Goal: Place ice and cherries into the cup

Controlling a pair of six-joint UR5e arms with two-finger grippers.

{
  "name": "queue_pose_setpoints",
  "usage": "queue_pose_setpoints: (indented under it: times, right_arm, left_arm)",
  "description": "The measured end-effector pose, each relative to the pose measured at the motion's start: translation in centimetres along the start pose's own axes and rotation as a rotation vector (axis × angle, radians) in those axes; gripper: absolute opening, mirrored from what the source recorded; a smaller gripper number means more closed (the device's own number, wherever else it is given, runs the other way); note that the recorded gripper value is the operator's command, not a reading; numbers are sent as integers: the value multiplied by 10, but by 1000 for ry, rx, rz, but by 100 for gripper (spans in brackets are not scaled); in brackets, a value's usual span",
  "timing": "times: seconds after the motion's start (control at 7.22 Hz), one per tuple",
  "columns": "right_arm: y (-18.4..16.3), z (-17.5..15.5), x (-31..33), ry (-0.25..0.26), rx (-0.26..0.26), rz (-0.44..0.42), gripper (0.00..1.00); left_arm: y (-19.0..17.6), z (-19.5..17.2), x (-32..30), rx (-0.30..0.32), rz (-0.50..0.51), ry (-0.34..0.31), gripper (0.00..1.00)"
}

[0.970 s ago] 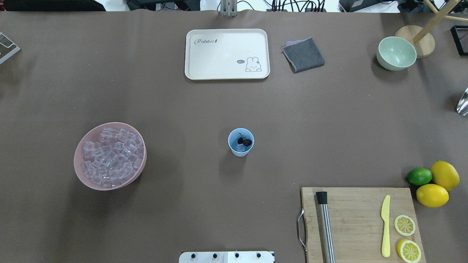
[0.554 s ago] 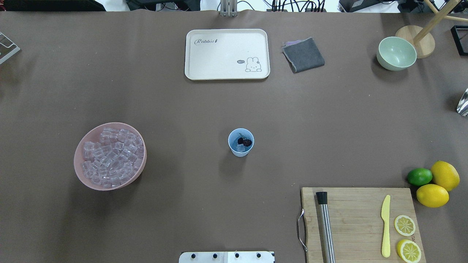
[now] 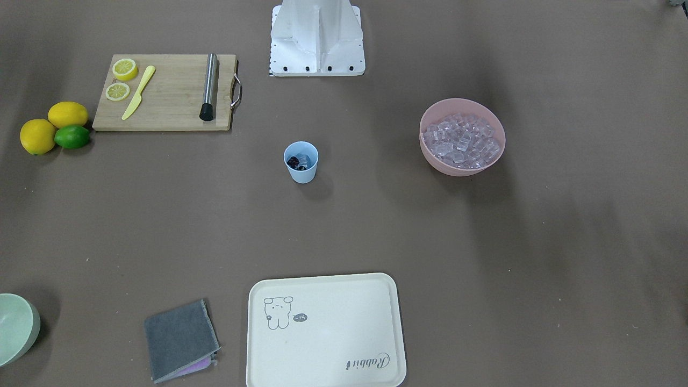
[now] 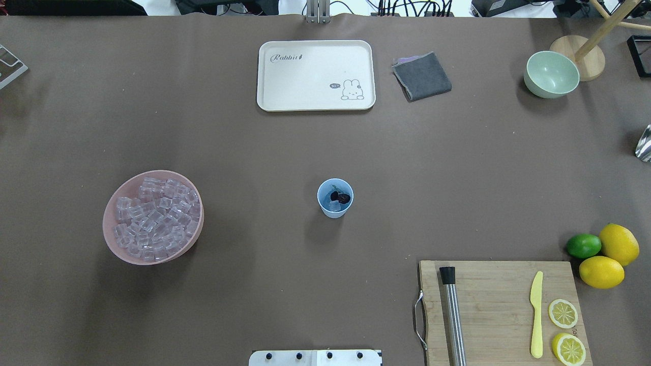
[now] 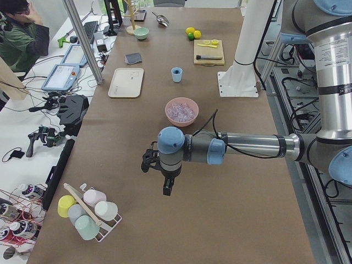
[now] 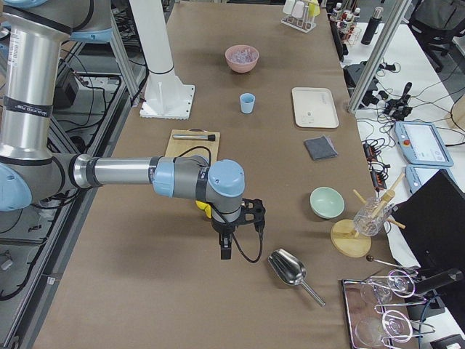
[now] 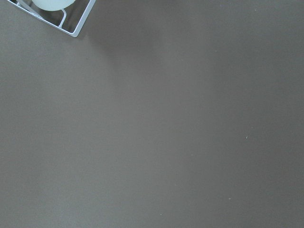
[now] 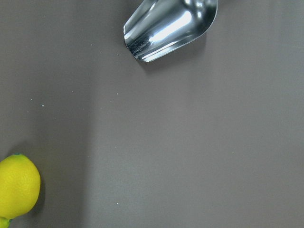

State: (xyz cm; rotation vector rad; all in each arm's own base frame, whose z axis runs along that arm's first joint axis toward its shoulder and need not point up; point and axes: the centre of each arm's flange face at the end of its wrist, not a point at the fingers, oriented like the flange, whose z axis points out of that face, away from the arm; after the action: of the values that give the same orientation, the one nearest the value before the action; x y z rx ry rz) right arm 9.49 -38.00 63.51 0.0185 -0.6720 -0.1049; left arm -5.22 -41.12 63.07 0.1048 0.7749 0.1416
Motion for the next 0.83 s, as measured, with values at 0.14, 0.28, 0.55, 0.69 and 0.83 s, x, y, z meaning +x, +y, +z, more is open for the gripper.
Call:
queue_pose_setpoints:
  times: [0.14, 0.28, 0.55, 0.69, 0.83]
  right_arm:
    - [0, 0, 0, 0, 1, 0, 100]
    - [-1, -1, 0, 0, 2, 1, 100]
    - [-2, -2, -1, -3, 5, 0, 100]
    - [-2, -3, -2, -4, 7, -4, 100]
    - [-3, -3, -2, -6, 10, -6, 100]
  left_arm:
    - [0, 0, 0, 1, 1, 0, 99]
    - [-1, 0, 0, 1, 2, 0, 99]
    - [-1, -1, 1, 2, 2, 0, 99]
    - [-1, -1, 1, 2, 2, 0, 99]
    - [-1, -1, 1, 2, 1, 0, 99]
